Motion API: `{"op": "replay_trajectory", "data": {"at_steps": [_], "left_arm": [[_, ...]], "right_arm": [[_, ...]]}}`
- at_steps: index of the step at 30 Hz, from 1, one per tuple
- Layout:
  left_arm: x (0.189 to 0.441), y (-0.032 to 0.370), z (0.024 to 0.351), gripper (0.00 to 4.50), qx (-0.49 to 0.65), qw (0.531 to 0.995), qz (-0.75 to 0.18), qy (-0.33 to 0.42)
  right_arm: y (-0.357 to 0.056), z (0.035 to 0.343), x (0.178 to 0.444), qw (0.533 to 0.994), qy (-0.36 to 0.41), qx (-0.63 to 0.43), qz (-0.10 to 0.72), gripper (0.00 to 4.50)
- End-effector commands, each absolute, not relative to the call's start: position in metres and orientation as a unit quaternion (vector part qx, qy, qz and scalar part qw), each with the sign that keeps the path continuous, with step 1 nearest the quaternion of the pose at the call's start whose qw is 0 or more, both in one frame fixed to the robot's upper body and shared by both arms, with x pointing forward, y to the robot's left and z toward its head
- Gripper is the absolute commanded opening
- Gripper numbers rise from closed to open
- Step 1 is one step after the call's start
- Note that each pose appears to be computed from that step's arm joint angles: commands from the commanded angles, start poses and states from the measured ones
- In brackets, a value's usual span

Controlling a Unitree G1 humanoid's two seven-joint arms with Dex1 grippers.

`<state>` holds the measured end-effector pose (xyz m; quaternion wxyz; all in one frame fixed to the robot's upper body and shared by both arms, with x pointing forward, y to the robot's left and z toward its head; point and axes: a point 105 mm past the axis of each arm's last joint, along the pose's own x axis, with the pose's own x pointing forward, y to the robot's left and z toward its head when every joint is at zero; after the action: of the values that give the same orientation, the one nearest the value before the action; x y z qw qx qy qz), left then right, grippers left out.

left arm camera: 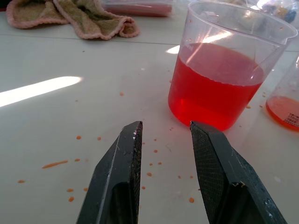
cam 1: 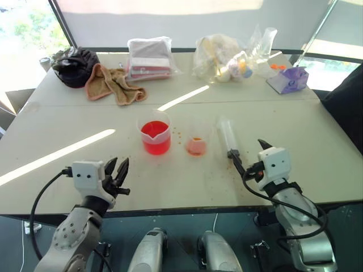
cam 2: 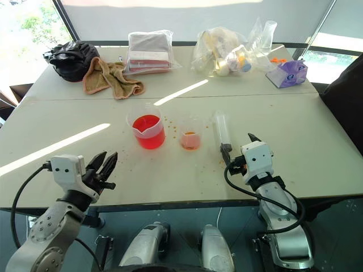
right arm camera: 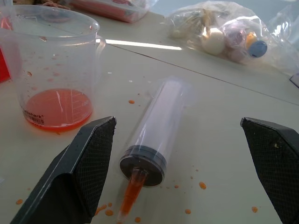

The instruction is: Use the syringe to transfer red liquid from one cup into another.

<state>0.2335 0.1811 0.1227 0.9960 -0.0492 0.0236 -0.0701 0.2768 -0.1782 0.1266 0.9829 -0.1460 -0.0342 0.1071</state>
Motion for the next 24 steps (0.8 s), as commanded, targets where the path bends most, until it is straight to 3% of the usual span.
{"op": "replay_trajectory", "data": {"at_steps": [1,24], "left_arm": [[0.2333,0.1783,0.1268,1.69,-0.047,0.996,-0.076,0.005],[0.2307,0.18,0.1206,1.69,-0.057,0.996,-0.075,0.004]], "right_arm": [[-0.177,0.1409,0.2745,0.981,-0.063,-0.15,0.104,4.41],[-0.176,0.1415,0.2753,0.981,-0.064,-0.152,0.105,4.41]]}}
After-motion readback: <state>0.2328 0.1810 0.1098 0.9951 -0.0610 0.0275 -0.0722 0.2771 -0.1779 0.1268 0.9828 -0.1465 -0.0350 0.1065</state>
